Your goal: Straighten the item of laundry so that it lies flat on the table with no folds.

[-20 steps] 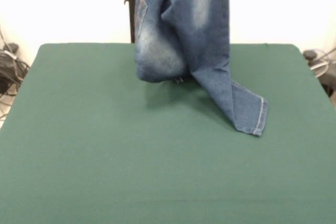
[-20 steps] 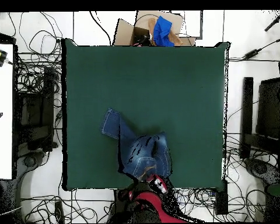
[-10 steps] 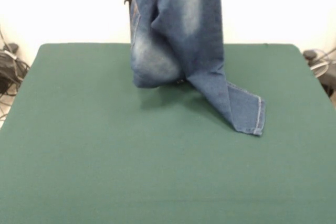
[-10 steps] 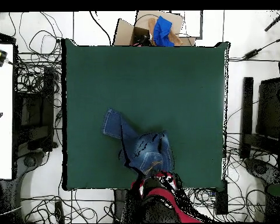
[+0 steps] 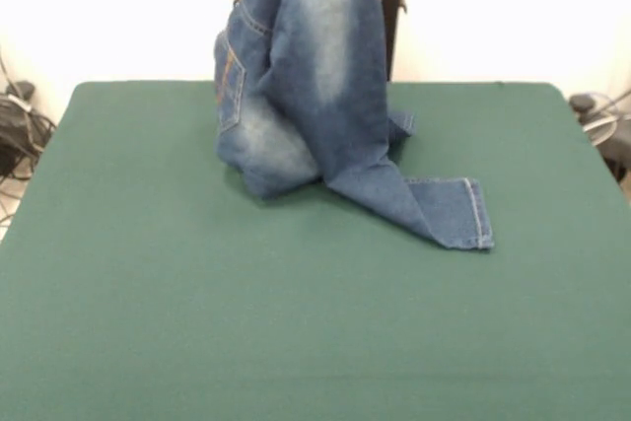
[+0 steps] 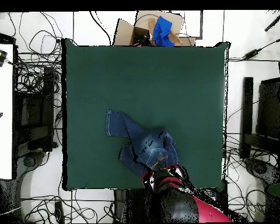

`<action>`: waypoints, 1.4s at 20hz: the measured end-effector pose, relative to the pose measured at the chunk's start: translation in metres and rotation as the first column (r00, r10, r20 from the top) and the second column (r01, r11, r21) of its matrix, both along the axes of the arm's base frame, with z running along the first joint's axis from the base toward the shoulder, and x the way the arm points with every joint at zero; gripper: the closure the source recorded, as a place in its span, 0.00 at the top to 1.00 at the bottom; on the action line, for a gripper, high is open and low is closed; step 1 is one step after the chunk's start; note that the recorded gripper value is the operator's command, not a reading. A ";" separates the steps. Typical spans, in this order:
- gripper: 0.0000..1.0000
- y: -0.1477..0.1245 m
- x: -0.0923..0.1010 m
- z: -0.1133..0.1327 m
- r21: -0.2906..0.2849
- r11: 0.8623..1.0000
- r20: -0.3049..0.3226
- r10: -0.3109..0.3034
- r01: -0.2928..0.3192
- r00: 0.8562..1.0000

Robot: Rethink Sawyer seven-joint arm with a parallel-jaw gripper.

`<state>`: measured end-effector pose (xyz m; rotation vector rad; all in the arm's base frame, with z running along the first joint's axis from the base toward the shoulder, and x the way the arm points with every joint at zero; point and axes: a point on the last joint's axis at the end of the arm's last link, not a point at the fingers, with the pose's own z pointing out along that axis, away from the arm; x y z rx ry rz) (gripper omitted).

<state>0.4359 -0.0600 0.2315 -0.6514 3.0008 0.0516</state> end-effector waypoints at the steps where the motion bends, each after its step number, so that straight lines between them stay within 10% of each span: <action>1: 0.00 -0.002 0.003 -0.008 0.007 1.000 -0.014 0.018 -0.018 1.000; 19: 0.00 -0.028 0.075 -0.189 0.069 0.961 -0.065 0.271 -0.266 0.960; 28: 0.00 -0.017 0.088 -0.224 0.086 0.956 -0.050 0.285 -0.280 0.957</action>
